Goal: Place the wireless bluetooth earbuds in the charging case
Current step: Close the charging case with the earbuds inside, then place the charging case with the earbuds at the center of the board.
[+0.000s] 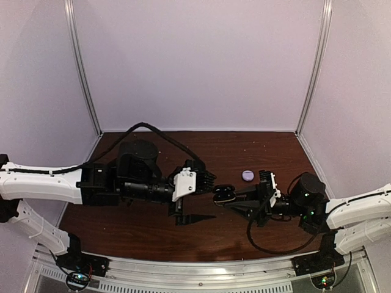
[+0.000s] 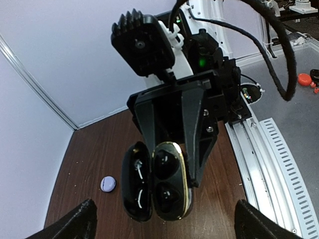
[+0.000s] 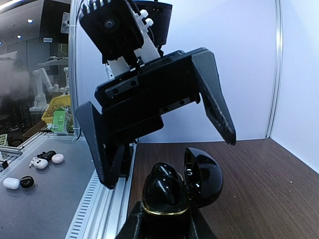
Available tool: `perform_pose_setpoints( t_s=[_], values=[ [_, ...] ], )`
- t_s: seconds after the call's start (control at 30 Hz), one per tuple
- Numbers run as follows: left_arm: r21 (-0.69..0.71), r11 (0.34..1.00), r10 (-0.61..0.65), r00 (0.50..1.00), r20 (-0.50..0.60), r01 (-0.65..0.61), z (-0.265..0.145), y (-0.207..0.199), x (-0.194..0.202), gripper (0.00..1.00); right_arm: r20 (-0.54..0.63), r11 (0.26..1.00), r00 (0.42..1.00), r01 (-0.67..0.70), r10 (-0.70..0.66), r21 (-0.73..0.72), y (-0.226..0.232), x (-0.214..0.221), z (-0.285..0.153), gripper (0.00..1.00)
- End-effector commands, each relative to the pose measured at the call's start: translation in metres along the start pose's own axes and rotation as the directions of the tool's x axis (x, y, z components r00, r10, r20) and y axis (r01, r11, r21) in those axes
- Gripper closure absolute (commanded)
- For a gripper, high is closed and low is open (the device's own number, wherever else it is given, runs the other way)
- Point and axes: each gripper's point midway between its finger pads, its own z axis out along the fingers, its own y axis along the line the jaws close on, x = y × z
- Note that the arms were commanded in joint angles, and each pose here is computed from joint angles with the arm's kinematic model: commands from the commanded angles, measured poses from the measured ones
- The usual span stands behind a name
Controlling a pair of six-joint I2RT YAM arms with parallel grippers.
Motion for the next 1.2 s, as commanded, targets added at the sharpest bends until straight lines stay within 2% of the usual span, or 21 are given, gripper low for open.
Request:
perform_pose_setpoints(
  t_s=[0.0,0.2,0.43,0.57,0.73,0.8,0.93,1.03,1.17],
  values=[
    [0.049,0.999,0.010,0.997,0.070,-0.013,0.003,-0.003,-0.018,0.02,0.044,0.999,0.999,0.032,-0.031,-0.025,0.004,-0.020,0.006,1.00],
    [0.118,0.992,0.030,0.995,0.100,-0.042,0.005,-0.018,-0.022,0.03,0.048,1.000,0.999,0.023,-0.023,-0.001,0.000,-0.021,0.007,1.00],
    [0.105,0.984,0.131,0.983,0.127,-0.145,0.000,-0.031,-0.034,0.07,0.055,0.999,0.998,-0.026,0.024,0.042,-0.008,-0.020,0.006,1.00],
    [0.105,0.978,0.173,0.983,0.069,-0.179,0.003,-0.037,-0.023,0.09,0.067,0.997,0.997,-0.051,0.047,0.052,-0.011,-0.021,0.006,1.00],
    [-0.015,0.983,0.185,0.982,0.037,-0.185,-0.001,-0.018,-0.021,0.08,0.066,0.992,0.994,-0.093,0.088,0.082,-0.017,-0.020,0.006,1.00],
    [-0.125,0.978,0.170,0.985,0.039,-0.164,-0.008,0.000,-0.023,0.03,0.051,0.985,0.992,-0.118,0.113,0.123,-0.026,-0.016,0.006,1.00],
    [-0.321,0.944,0.079,0.997,0.013,-0.071,-0.021,0.035,-0.014,0.02,0.001,0.949,0.985,-0.168,0.174,0.265,-0.059,-0.003,0.002,1.00],
    [-0.402,0.915,-0.014,1.000,0.019,0.021,-0.027,0.056,-0.006,0.02,-0.049,0.910,0.973,-0.191,0.225,0.369,-0.087,0.011,-0.003,1.00],
    [-0.442,0.884,-0.135,0.988,0.070,0.152,-0.036,0.079,0.005,0.02,-0.069,0.851,0.950,-0.238,0.304,0.468,-0.119,0.025,-0.011,1.00]
  ],
)
